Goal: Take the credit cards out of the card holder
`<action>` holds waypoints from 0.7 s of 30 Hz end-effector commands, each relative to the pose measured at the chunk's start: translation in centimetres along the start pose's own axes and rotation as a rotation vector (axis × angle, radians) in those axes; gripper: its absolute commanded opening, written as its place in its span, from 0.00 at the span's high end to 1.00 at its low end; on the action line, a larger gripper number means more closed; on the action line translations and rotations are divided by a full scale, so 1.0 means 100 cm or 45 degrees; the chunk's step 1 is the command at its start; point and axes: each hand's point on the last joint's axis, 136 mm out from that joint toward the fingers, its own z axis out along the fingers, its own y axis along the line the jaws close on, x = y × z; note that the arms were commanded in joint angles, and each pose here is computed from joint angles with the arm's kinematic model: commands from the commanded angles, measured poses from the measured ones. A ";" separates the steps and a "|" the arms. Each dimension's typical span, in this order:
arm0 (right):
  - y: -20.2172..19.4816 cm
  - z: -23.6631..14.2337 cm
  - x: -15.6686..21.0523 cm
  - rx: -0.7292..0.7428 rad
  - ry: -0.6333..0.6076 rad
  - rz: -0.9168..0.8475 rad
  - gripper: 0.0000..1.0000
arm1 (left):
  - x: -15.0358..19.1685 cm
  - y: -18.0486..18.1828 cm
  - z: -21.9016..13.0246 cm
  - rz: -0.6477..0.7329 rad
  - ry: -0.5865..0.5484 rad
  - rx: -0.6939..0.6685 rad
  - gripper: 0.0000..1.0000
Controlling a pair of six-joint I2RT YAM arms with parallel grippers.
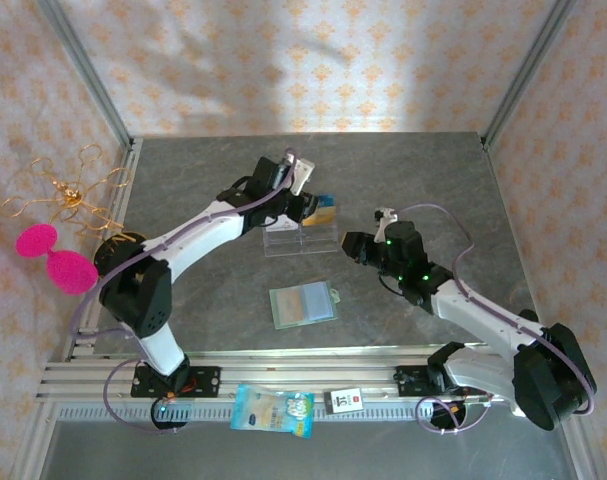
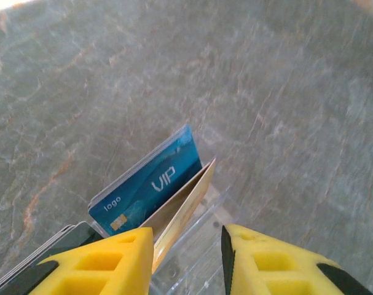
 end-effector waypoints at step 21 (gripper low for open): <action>-0.013 -0.012 -0.002 0.003 -0.035 -0.011 0.64 | 0.036 0.026 0.027 0.150 0.340 -0.154 0.66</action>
